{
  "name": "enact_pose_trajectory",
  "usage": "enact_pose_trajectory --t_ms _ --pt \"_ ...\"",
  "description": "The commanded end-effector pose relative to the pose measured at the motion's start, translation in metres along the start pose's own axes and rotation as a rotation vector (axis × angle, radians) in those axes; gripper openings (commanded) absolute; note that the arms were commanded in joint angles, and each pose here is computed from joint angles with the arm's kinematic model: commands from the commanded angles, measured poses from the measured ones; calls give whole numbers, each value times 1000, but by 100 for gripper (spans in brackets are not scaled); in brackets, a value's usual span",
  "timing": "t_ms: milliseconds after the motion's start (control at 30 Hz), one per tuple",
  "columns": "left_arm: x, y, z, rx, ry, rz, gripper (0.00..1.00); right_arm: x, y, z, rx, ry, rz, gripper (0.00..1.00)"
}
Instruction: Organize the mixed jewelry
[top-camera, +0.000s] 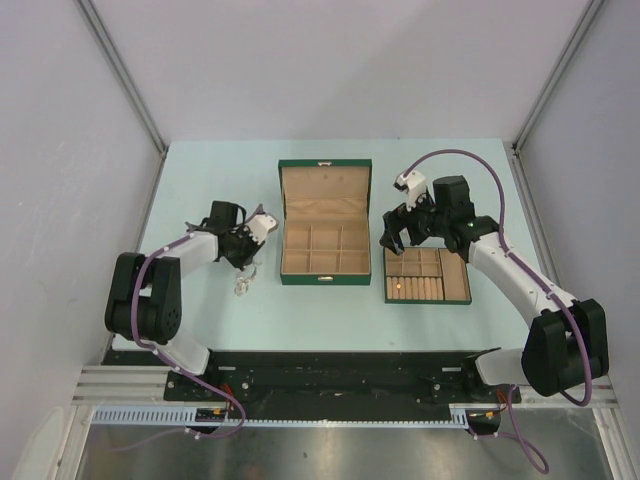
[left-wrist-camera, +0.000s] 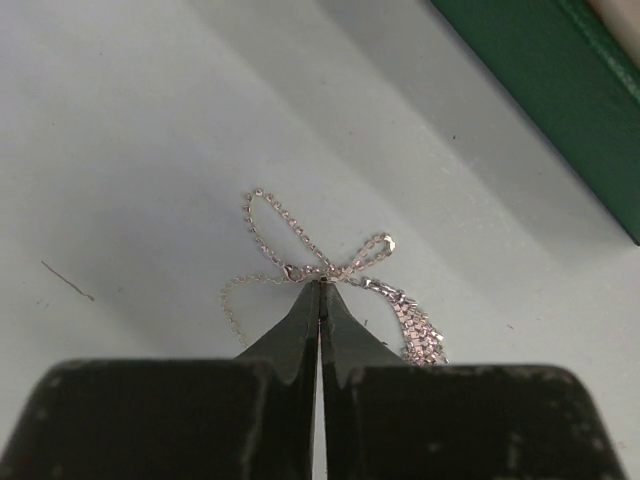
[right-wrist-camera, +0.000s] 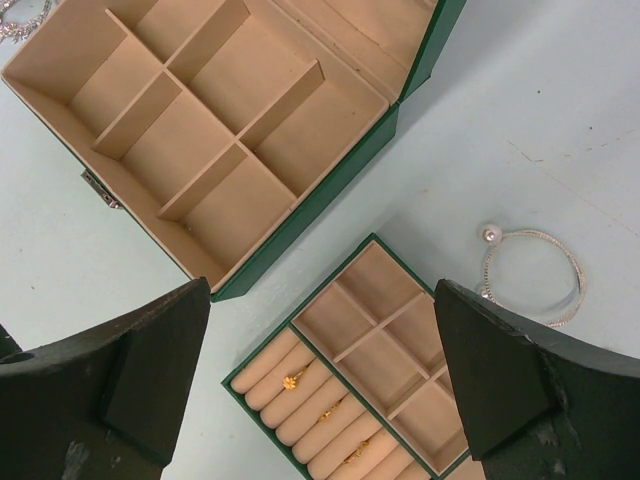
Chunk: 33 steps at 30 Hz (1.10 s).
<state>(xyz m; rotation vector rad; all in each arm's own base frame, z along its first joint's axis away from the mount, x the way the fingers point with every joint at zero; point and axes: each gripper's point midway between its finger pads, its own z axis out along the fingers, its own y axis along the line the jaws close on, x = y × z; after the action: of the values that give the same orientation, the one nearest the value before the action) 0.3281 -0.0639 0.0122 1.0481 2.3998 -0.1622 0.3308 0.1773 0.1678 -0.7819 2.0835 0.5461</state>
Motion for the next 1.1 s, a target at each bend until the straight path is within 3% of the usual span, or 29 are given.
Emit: enact_pose_trajectory --t_ms 0,700,1000,1067 --pt "61 -28 10 73 197 -29 1 -19 -2 -5 -1 -46 -24 100" --pt "7 -34 -48 59 -13 -24 0 -21 2 -4 -18 -50 -25 100" --pt "4 -30 -49 41 -24 -25 0 -19 6 -2 -25 -44 -31 100" --pt "5 -28 -44 39 -15 -25 5 -20 6 -2 -24 -46 -33 100"
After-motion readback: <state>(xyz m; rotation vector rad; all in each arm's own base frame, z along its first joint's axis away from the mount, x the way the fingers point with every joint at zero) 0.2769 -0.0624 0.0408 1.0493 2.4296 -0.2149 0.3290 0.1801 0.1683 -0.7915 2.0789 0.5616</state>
